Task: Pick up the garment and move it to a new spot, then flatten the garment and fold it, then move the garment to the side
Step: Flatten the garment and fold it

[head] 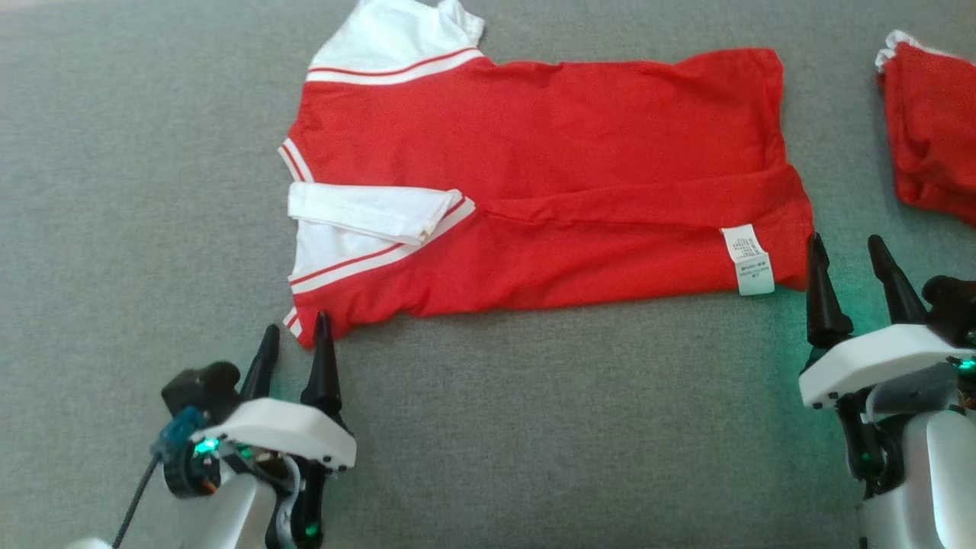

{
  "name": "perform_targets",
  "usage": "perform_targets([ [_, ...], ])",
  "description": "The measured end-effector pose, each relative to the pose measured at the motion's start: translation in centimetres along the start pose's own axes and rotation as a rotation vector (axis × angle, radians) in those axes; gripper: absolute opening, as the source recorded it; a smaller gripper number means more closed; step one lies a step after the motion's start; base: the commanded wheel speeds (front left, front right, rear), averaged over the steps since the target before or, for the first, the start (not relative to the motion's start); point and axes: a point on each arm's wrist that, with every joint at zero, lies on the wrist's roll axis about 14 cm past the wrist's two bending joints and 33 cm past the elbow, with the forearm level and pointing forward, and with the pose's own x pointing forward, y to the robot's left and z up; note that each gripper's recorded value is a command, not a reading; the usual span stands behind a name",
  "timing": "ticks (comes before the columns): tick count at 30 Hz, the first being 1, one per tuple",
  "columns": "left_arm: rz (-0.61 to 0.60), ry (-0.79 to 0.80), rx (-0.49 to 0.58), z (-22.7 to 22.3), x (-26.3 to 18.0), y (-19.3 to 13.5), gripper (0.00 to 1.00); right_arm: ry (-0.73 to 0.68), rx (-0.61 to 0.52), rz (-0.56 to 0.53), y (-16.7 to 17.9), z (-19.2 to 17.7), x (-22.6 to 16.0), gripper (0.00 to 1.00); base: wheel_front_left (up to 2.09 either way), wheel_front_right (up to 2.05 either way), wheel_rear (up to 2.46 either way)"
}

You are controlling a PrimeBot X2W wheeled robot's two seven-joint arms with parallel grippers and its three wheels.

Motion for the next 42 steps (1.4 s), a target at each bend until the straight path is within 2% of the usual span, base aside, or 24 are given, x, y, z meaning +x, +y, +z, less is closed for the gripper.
perform_targets([
  [4, -0.011, 0.024, 0.002, -0.2, 1.1, -0.3, 1.00, 0.032, 0.003, -0.016, -0.6, -1.1, 0.1, 1.00, 0.00, 0.00, 0.00],
  [5, -0.016, 0.025, 0.002, -0.1, 1.3, -0.5, 0.90, 0.042, 0.005, -0.020, -0.7, -1.4, 0.1, 1.00, 0.00, 0.00, 0.00],
  [6, -0.019, 0.028, 0.003, -0.1, 1.5, -0.6, 0.44, 0.052, 0.008, -0.024, -0.8, -1.7, 0.2, 1.00, 0.00, 0.00, 0.00],
  [7, -0.021, 0.032, 0.004, -0.1, 1.6, -0.7, 0.30, 0.060, 0.015, -0.026, -0.9, -1.9, 0.2, 1.00, 0.00, 0.00, 0.00],
  [8, -0.023, 0.033, 0.005, -0.1, 1.7, -0.7, 0.00, 0.065, 0.020, -0.027, -1.0, -2.1, 0.4, 1.00, 0.00, 0.00, 0.00],
  [18, -0.016, -0.032, -0.002, 1.3, 1.2, -0.6, 0.00, 0.175, 0.051, 0.004, 0.3, -4.9, 1.6, 1.00, 0.00, 0.00, 0.00],
  [19, -0.015, -0.044, -0.003, 1.6, 1.1, -0.5, 0.00, 0.196, 0.049, 0.015, 0.7, -5.4, 1.6, 0.98, 0.00, 0.00, 0.00],
  [21, -0.014, -0.064, -0.004, 2.2, 0.9, -0.4, 0.00, 0.209, 0.053, 0.034, 1.4, -5.6, 1.8, 0.53, 0.00, 0.00, 0.00],
  [23, -0.008, -0.082, -0.001, 2.6, 0.8, -0.3, 0.00, 0.211, 0.054, 0.041, 1.7, -5.6, 2.0, 0.32, 0.00, 0.00, 0.00],
  [24, -0.007, -0.090, 0.005, 2.8, 0.7, -0.2, 0.00, 0.212, 0.054, 0.042, 1.7, -5.6, 2.0, 0.26, 0.00, 0.00, 0.00],
  [25, -0.007, -0.096, 0.009, 3.0, 0.7, -0.1, 0.00, 0.212, 0.054, 0.044, 1.8, -5.5, 2.1, 0.10, 0.00, 0.00, 0.00],
  [26, -0.007, -0.104, 0.012, 3.3, 0.6, -0.1, 0.00, 0.209, 0.055, 0.045, 1.9, -5.4, 2.2, 0.00, 0.00, 0.00, 0.00],
  [31, -0.037, -0.173, 0.031, 5.5, -0.1, -0.8, 0.00, 0.167, 0.061, 0.011, 0.8, -4.0, 2.2, 0.00, 0.00, 0.00, 0.00],
  [37, -0.096, -0.266, 0.077, 9.0, -2.0, -2.2, 0.00, 0.061, 0.033, -0.022, -0.4, 0.6, 2.0, 0.00, 0.00, 0.00, 0.00],
  [39, -0.106, -0.251, 0.083, 8.7, -3.0, -2.4, 0.00, 0.061, 0.023, -0.029, -0.7, 1.0, 1.2, 0.00, 0.00, 0.00, 0.00],
  [42, -0.098, -0.177, 0.084, 6.5, -4.2, -2.0, 0.00, 0.121, 0.013, -0.043, -1.3, -0.7, -0.5, 0.00, 0.00, 0.00, 0.00],
])
